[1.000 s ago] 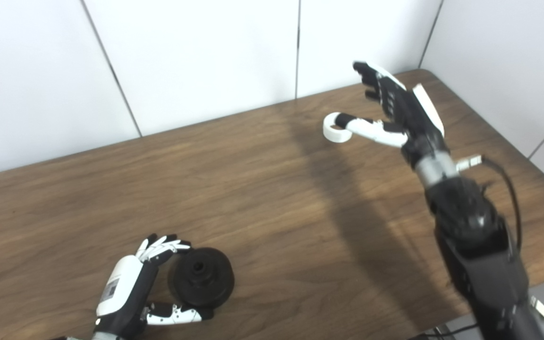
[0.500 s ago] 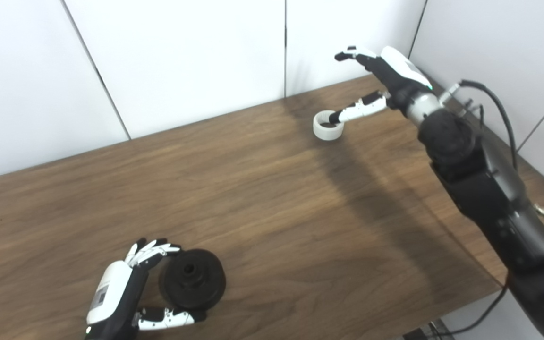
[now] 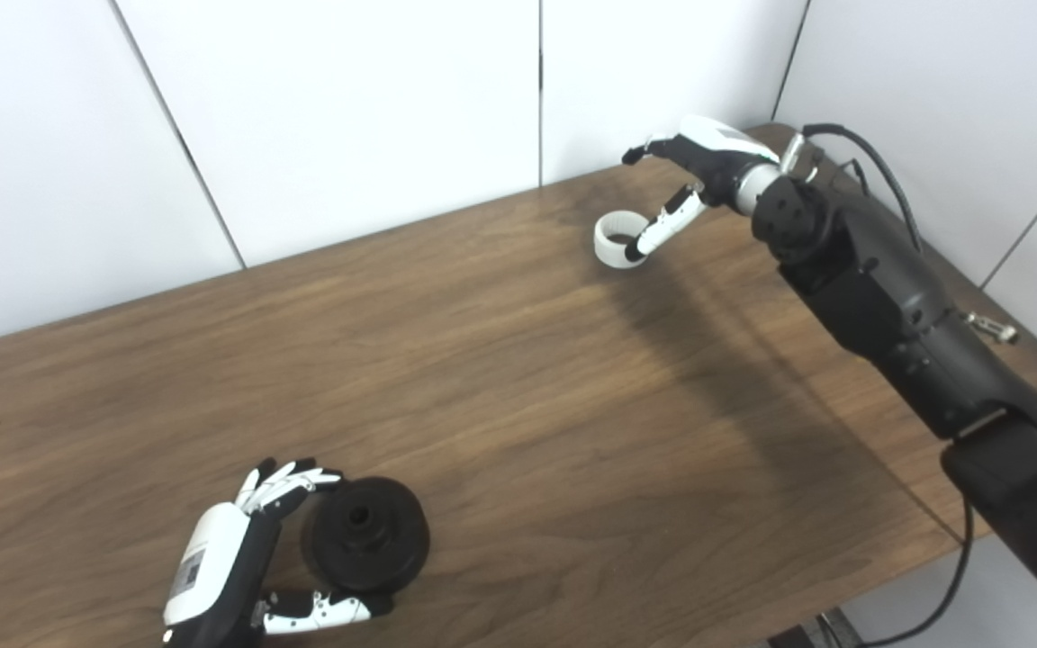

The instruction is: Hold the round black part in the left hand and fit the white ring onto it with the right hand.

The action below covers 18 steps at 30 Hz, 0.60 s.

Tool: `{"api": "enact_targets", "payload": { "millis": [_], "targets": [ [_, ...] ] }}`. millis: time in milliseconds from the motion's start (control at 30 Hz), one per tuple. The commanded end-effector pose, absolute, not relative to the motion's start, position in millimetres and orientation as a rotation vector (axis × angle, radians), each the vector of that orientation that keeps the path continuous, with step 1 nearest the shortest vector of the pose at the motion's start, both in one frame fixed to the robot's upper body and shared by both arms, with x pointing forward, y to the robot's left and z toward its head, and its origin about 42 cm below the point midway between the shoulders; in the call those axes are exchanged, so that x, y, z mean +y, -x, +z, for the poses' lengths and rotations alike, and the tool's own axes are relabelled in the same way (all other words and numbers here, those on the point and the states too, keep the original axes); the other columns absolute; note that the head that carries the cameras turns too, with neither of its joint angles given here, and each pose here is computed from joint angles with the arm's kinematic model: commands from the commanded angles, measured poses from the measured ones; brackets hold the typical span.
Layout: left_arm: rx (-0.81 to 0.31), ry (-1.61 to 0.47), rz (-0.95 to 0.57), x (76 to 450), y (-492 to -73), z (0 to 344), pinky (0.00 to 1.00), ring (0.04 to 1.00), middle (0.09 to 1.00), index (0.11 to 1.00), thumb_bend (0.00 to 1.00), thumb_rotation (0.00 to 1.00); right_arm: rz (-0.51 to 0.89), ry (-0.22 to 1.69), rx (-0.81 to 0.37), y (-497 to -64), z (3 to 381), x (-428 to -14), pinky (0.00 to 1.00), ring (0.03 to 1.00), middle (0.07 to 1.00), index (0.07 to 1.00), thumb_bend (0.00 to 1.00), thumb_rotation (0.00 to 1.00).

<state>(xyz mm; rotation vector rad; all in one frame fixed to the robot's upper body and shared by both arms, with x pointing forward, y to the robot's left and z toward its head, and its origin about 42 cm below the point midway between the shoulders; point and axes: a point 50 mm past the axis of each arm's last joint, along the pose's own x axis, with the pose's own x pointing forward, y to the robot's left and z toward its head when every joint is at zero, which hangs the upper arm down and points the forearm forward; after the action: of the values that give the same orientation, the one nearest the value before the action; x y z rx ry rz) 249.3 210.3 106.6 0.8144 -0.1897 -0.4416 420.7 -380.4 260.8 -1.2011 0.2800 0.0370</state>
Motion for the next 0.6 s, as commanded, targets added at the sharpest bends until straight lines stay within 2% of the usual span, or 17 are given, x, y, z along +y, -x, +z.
{"api": "enact_targets", "payload": {
  "millis": [0,233,567],
  "targets": [
    [-0.107,-0.862,-0.458,215.1,-240.7,95.5,1.00,0.874,0.787,0.484,0.52,0.05,-0.006,1.253,0.221,-431.6,293.5,-383.6,0.99,0.986,0.951,0.847,1.00,0.28],
    [-0.111,-0.865,-0.452,211.9,-240.6,97.8,1.00,0.874,0.788,0.484,0.52,0.05,0.044,1.267,0.293,-444.6,280.6,-378.0,1.00,0.970,0.928,0.834,1.00,0.26],
    [-0.118,-0.865,-0.444,208.4,-240.3,101.3,1.00,0.870,0.786,0.484,0.52,0.05,0.060,1.264,0.332,-452.4,269.6,-375.6,1.00,0.976,0.926,0.837,1.00,0.26]
  ]
}}
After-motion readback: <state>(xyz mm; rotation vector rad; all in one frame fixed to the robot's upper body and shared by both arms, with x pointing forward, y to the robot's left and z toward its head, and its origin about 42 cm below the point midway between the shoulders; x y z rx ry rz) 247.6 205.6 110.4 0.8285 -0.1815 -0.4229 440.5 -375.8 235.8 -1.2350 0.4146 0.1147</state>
